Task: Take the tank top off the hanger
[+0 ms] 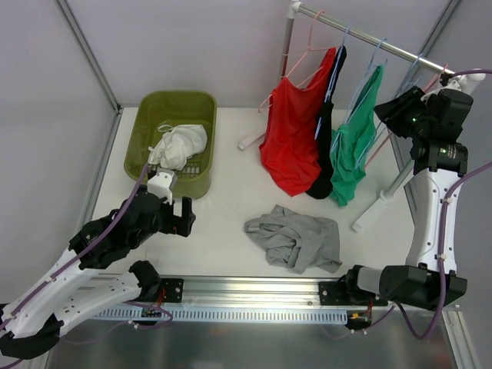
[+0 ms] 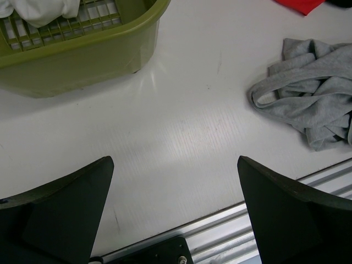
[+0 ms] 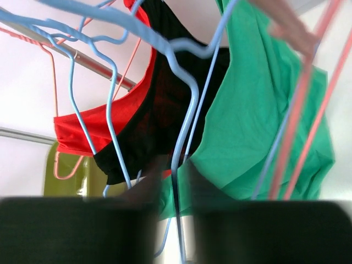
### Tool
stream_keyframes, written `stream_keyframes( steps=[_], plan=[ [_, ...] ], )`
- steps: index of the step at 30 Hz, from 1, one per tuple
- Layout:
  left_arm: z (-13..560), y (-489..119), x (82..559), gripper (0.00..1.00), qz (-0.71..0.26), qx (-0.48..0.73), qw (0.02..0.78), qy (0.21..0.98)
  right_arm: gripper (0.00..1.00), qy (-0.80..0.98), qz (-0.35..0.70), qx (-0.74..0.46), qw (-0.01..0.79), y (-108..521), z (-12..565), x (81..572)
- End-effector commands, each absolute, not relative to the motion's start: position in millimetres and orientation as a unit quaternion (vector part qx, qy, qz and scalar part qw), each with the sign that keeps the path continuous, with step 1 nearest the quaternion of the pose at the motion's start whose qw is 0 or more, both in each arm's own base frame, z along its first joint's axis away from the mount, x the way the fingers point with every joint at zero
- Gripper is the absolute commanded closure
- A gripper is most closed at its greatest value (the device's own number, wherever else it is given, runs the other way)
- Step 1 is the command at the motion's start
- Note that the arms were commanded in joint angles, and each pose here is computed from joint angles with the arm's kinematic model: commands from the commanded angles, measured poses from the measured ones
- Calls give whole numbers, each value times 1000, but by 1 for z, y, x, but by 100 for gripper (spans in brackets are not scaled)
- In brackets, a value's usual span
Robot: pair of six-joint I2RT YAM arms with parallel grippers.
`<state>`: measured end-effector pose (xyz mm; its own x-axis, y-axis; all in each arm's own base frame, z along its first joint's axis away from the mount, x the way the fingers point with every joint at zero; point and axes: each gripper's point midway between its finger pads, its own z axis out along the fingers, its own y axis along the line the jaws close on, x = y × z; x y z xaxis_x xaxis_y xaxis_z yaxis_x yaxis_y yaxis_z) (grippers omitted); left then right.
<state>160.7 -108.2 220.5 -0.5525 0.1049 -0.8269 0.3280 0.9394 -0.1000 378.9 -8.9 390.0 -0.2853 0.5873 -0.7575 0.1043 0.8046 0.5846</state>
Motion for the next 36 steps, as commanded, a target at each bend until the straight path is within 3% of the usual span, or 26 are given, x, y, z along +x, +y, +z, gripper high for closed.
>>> stream_keyframes(
  steps=[1,2,6,7,15,19,25,33,36],
  plan=[
    [235,-120,165,1,-145,121,464,865,49,767,227,235,551,-10,389,374],
    [237,-126,163,1,-160,116,457,867,36,767,230,234,552,-9,390,372],
    [244,-162,168,1,-233,72,430,870,25,758,240,224,564,-2,401,355],
    [240,-171,169,1,-244,77,423,869,18,756,240,223,567,-1,403,351],
    [219,-246,189,1,-305,130,365,870,3,722,239,185,622,13,432,289],
    [228,-283,192,1,-362,164,354,847,2,709,241,171,640,21,443,262],
    [221,-320,195,1,-370,221,331,839,0,682,250,137,673,40,453,205],
    [154,-402,177,1,-342,320,237,851,1,662,238,71,707,61,441,147],
    [134,-430,167,1,-317,351,235,849,0,674,206,76,705,54,426,139]
  ],
)
